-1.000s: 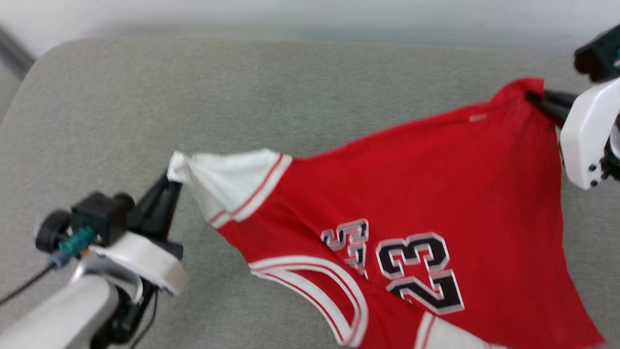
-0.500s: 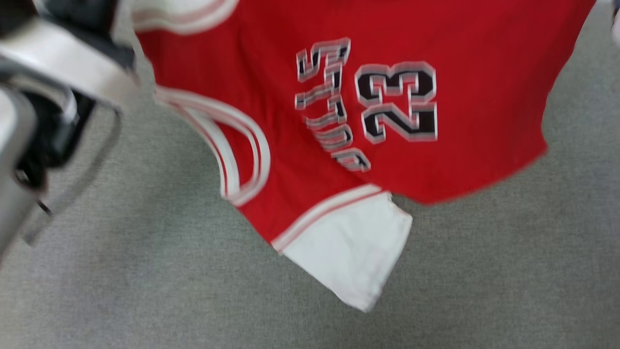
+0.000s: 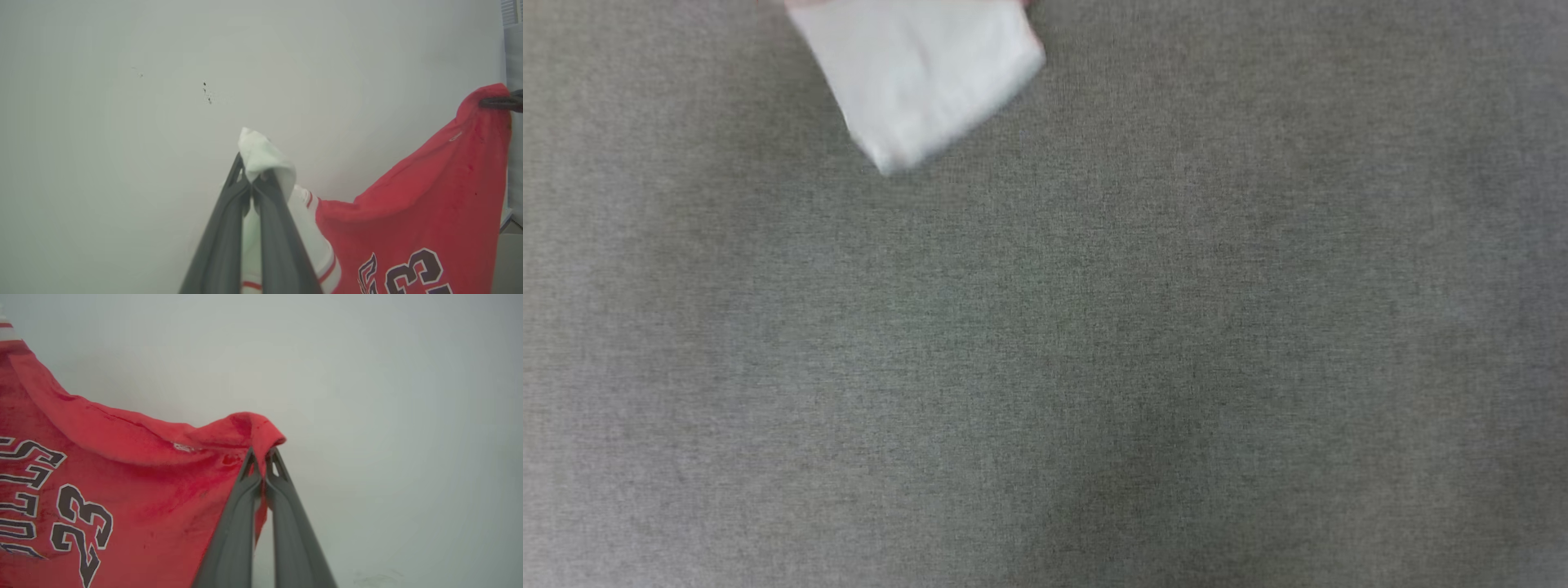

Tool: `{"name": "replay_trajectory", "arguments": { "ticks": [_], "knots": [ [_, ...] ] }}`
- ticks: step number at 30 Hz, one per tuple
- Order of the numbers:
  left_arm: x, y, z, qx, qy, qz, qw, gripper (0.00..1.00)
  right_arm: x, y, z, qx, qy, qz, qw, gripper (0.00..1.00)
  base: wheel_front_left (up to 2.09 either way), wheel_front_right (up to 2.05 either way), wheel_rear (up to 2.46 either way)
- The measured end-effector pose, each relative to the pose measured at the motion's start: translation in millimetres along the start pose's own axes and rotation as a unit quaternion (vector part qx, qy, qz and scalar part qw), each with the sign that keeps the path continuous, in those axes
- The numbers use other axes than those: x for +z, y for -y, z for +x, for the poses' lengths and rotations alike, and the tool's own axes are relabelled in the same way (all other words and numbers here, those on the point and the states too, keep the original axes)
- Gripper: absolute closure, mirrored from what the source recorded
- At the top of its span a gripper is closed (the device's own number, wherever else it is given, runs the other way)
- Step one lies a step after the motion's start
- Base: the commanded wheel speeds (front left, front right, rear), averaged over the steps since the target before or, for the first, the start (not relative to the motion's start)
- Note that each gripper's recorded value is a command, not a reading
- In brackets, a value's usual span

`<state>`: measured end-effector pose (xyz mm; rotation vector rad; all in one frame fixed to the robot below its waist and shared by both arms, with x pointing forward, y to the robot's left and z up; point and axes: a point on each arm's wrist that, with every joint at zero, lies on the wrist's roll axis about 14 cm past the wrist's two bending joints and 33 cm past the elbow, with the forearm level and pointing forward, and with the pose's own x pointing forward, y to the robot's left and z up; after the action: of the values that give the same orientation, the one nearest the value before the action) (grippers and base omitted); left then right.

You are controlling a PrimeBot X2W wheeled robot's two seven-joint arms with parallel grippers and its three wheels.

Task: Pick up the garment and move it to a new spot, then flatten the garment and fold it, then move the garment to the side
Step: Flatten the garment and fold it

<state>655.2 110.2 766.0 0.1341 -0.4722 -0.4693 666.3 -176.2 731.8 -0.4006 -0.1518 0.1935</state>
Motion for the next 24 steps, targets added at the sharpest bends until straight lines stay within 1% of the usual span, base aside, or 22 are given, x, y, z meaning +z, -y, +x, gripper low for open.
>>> {"name": "replay_trajectory", "arguments": {
  "ticks": [2,5,9,14,16,19,24],
  "knots": [
    [11.3,-9.1,10.3,0.007,0.016,0.01,1.0,1.0,11.1,7.6,7.4,-0.01,0.011,-0.009,1.0,1.0,0.0,0.0,0.0],
    [21.1,-20.0,22.7,0.016,0.03,0.014,0.999,1.0,15.7,12.2,17.1,-0.017,0.015,-0.018,1.0,1.0,0.0,0.0,0.0],
    [17.6,-26.2,33.1,0.02,0.029,0.022,0.999,1.0,4.8,6.7,28.4,-0.012,0.002,-0.022,1.0,1.0,0.0,0.0,0.0],
    [-22.8,-28.6,34.1,0.023,-0.006,0.008,1.0,1.0,-34.2,-15.9,40.8,0.013,-0.037,-0.02,0.999,1.0,0.0,0.0,0.0],
    [-45.4,-27.8,30.0,0.025,-0.025,-0.001,0.999,1.0,-57.6,-28.2,42.9,0.027,-0.059,-0.021,0.998,1.0,0.0,0.0,0.0],
    [-83.3,-22.3,17.6,0.024,-0.061,-0.012,0.998,1.0,-94.2,-51.1,40.4,0.052,-0.091,-0.01,0.994,1.0,0.0,0.0,0.0],
    [-136.3,-2.4,-16.5,0.014,-0.115,-0.044,0.992,1.0,-139.8,-83.4,23.4,0.087,-0.132,0.006,0.987,1.0,0.0,0.0,0.0]
  ]
}}
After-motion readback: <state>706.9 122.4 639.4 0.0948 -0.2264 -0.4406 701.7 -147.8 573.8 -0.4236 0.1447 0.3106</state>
